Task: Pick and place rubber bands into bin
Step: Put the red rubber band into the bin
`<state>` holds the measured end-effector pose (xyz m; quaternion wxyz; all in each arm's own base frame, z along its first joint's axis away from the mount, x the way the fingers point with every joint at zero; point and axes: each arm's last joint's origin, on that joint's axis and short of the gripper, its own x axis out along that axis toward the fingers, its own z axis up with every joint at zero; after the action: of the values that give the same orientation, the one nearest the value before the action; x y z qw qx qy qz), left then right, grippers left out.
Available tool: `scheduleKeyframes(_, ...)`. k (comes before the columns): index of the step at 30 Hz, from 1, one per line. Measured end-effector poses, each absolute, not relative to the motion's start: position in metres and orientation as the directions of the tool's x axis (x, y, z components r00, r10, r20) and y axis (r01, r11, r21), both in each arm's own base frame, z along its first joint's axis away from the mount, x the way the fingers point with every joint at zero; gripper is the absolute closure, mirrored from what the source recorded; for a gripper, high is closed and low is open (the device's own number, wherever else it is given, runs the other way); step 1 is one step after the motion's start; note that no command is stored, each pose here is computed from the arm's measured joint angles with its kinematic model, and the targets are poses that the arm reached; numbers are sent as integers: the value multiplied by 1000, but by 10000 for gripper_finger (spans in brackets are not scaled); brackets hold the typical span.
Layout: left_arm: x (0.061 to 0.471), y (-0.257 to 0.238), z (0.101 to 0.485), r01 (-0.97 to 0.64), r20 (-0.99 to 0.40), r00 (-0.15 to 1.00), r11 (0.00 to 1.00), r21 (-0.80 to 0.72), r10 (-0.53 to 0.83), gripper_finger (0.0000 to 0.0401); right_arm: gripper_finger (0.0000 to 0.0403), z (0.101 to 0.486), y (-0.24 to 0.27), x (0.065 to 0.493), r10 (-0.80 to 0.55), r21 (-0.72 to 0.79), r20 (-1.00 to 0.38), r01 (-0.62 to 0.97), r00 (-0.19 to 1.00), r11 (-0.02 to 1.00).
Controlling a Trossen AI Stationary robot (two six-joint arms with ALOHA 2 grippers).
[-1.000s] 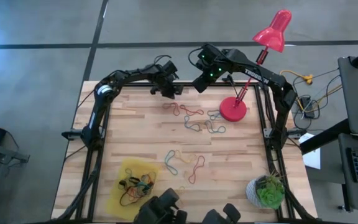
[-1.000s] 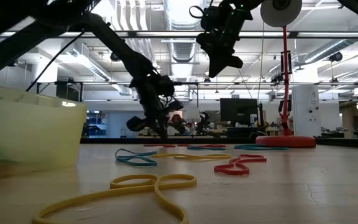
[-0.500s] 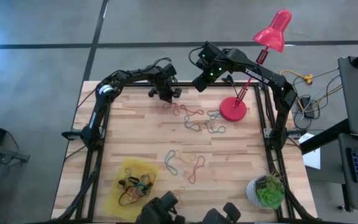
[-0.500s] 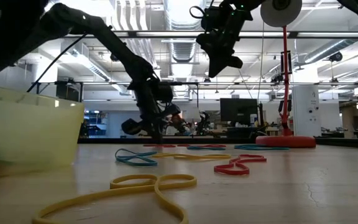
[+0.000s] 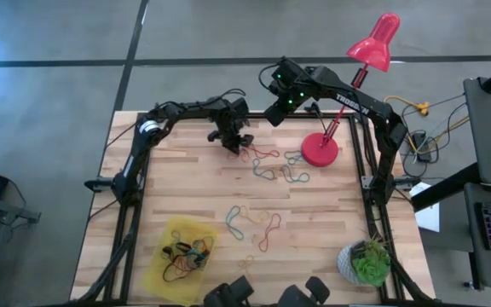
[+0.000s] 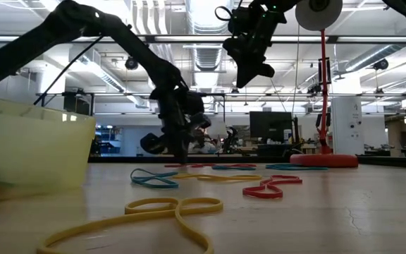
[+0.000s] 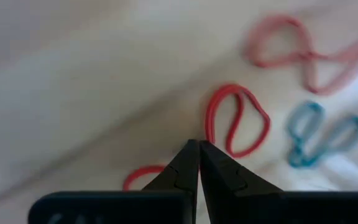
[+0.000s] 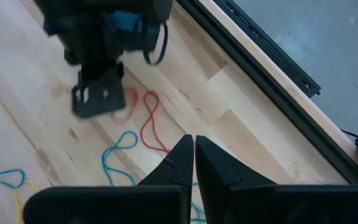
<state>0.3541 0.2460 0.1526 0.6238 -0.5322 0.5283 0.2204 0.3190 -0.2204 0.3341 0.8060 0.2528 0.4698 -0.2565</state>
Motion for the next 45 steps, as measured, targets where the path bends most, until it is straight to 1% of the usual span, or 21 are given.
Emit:
scheduleKeyframes(4, 367, 240, 160, -760, -873, 392, 432, -485, -292, 401, 394, 334, -221, 318, -177, 162, -887, 647, 426, 746)
scheduleKeyframes(11, 374, 231, 165, -674, -888, 381, 580, -457, -256, 401, 394, 334, -222, 318, -176, 160, -888, 644, 424, 748)
scheduleKeyframes(13, 375, 228, 169, -659, -901, 365, 619, -427, -234, 401, 394, 334, -222, 318, -175, 158, -889, 642, 424, 750)
scheduleKeyframes(19, 375, 226, 174, -665, -936, 325, 670, -329, -137, 401, 394, 334, -221, 318, -175, 159, -889, 642, 424, 750)
scheduleKeyframes(26, 375, 225, 173, -622, -932, 331, 709, -333, -147, 399, 394, 334, -221, 318, -174, 161, -889, 644, 424, 748)
scheduleKeyframes(29, 375, 224, 172, -606, -932, 330, 724, -329, -148, 382, 394, 334, -221, 318, -174, 164, -889, 649, 423, 743)
scheduleKeyframes(38, 375, 223, 170, -603, -929, 330, 720, -343, -166, 280, 394, 334, -221, 318, -172, 172, -890, 659, 423, 732)
scheduleKeyframes(41, 375, 223, 169, -601, -928, 335, 721, -345, -164, 266, 394, 334, -221, 318, -172, 173, -890, 661, 423, 730)
scheduleKeyframes(45, 373, 222, 163, -605, -930, 325, 718, -343, -170, 263, 394, 334, -221, 318, -171, 182, -890, 674, 423, 716)
